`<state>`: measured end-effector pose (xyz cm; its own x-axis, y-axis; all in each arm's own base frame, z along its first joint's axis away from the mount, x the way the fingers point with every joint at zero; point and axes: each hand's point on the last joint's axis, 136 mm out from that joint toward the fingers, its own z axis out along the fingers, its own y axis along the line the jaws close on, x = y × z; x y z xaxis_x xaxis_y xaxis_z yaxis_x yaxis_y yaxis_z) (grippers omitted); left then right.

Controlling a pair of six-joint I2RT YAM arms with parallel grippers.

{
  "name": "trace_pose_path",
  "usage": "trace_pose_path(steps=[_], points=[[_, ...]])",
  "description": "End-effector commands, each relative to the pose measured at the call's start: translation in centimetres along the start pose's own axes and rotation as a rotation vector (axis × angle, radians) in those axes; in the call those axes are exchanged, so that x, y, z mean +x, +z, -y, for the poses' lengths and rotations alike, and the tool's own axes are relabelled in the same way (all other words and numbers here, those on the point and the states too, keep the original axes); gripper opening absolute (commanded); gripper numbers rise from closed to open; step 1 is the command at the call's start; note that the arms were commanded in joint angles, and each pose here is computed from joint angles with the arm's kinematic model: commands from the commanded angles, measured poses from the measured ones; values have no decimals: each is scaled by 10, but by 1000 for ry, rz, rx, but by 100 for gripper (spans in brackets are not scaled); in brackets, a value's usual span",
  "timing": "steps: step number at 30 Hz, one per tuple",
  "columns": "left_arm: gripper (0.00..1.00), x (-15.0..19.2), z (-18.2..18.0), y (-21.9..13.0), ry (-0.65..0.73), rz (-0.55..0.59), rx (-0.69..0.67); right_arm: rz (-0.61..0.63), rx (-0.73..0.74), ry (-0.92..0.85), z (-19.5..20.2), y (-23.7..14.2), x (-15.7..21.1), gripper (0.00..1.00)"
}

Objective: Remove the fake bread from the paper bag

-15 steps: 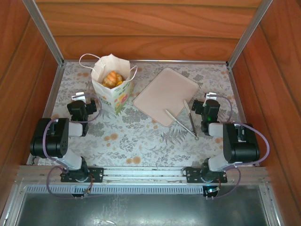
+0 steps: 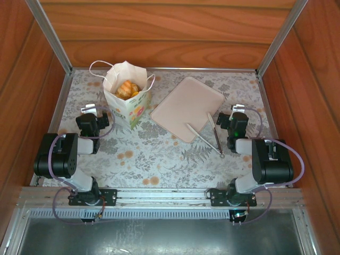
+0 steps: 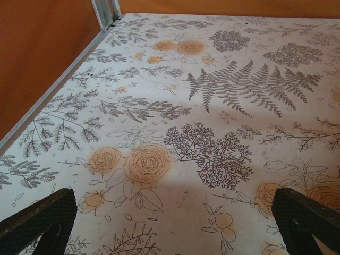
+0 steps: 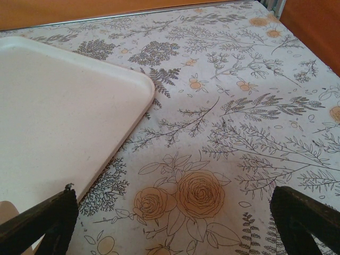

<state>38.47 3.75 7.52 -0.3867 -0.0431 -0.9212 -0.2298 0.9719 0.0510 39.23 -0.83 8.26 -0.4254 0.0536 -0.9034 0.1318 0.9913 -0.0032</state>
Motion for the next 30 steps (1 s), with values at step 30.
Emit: trace_pose_path(steps=[30], points=[[100, -24, -7, -9, -79, 76, 62, 22, 3, -8, -2, 1, -23, 100]])
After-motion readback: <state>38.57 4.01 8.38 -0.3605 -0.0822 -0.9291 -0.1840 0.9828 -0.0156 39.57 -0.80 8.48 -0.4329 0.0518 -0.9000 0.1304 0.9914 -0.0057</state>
